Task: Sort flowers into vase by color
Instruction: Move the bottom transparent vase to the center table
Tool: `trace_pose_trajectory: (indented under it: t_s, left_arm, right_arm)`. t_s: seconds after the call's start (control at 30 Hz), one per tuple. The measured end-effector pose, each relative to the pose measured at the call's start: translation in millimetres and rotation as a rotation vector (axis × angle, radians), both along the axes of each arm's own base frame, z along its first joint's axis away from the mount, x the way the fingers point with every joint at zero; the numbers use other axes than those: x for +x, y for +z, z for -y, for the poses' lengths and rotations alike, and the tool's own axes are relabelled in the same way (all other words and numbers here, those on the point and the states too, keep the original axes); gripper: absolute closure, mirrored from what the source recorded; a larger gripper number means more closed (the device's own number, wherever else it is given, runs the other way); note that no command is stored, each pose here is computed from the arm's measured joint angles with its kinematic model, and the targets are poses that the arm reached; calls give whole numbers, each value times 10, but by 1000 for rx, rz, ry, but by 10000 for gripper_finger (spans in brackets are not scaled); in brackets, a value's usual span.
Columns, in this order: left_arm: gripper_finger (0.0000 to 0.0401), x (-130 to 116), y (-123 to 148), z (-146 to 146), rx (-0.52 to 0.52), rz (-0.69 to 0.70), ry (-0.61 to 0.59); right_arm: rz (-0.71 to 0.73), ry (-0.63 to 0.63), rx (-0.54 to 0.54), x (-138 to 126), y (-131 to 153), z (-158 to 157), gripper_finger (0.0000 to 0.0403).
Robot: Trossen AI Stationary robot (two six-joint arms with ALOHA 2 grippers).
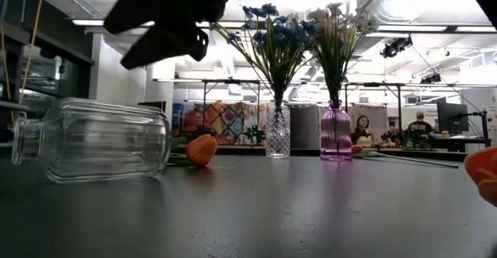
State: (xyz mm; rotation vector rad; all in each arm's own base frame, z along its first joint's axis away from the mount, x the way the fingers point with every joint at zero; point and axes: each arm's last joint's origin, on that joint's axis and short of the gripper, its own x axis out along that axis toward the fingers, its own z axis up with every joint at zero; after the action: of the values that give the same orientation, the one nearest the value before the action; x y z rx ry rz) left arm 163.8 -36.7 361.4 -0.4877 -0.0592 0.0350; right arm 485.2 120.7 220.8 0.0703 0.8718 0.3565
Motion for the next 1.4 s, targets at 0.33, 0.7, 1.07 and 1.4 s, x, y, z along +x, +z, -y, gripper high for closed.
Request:
trace_pose_trajectory:
  t_s: [0.33, 0.7, 1.07, 1.4]
  left_arm:
    - [215, -3, 43, -19, -14, 43, 66]
    - [215, -6, 42, -38, -27, 42, 134]
    - [215, -9, 38, -53, -29, 38, 185]
    - [215, -6, 33, -53, -46, 36, 187]
  right_arm:
    - [-46, 17, -18, 13, -36, 284, 21]
    - [-15, 162, -112, -29, -251, 290, 6]
    - [152, 460, -286, -48, -422, -48, 6]
    - [160, 461, -397, 4, -790, -294, 6]
